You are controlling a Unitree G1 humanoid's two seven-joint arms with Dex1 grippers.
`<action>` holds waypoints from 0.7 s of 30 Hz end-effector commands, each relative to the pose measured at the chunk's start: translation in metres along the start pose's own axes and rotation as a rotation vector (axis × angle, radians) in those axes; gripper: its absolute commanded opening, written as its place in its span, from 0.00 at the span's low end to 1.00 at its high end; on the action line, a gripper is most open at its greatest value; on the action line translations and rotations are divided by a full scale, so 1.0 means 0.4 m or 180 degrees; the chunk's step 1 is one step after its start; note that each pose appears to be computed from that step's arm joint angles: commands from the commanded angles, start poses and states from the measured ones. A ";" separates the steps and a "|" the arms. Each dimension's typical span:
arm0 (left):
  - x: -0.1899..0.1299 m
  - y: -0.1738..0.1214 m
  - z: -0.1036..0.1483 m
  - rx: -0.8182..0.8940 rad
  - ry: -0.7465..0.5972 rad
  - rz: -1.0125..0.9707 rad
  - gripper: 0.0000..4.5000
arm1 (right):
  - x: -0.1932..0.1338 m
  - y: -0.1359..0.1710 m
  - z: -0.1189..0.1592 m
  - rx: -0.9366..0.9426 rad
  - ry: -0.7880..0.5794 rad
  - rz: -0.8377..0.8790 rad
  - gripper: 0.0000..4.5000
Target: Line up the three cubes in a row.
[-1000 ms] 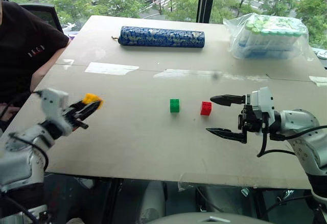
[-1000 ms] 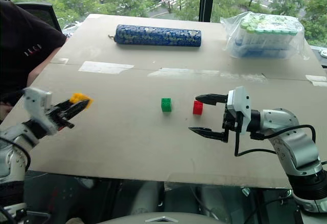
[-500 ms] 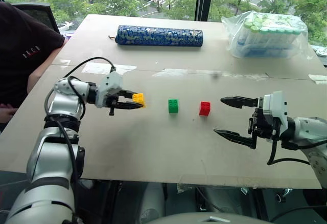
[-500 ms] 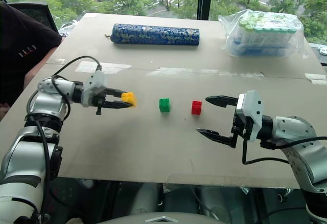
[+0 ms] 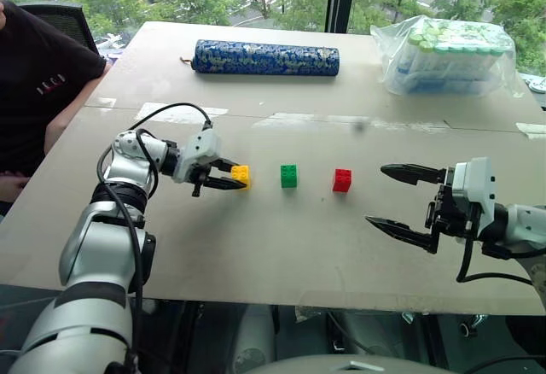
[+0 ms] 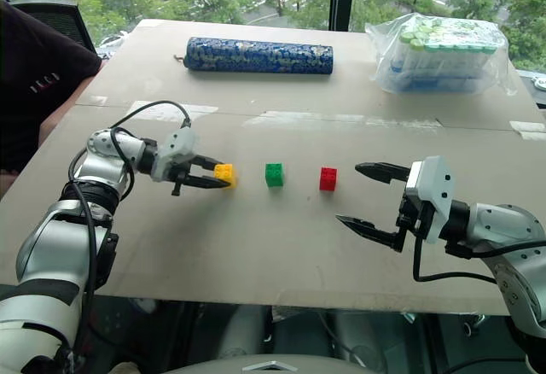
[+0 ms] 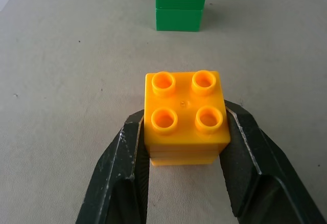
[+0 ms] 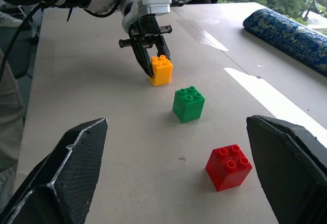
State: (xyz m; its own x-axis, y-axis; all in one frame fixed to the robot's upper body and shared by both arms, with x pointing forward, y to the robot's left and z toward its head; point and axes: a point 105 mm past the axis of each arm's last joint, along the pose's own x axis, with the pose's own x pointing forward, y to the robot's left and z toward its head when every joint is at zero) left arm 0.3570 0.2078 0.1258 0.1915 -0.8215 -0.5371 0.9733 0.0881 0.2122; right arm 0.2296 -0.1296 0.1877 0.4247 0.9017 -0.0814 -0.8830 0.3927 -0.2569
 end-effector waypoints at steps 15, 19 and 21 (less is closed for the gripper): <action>-0.083 0.021 0.044 0.0054 -0.0419 0.0458 0.99 | -0.033 0.000 0.006 -0.0034 0.0073 -0.0208 1.00; -0.137 -0.050 0.042 -0.0209 -0.0678 0.0755 0.99 | -0.070 -0.001 -0.030 0.0107 0.0183 -0.0355 1.00; -0.141 -0.105 0.037 -0.0473 -0.0779 0.0939 0.99 | -0.091 -0.001 -0.049 0.0178 0.0241 -0.0428 1.00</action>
State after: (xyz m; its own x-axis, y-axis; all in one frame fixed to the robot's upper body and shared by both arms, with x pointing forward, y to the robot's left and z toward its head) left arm 0.3137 0.2462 0.1381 0.3909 -0.8582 -0.3328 0.9196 0.3491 0.1801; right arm 0.2203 -0.1581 0.1656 0.5299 0.8364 -0.1402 -0.8445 0.5053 -0.1773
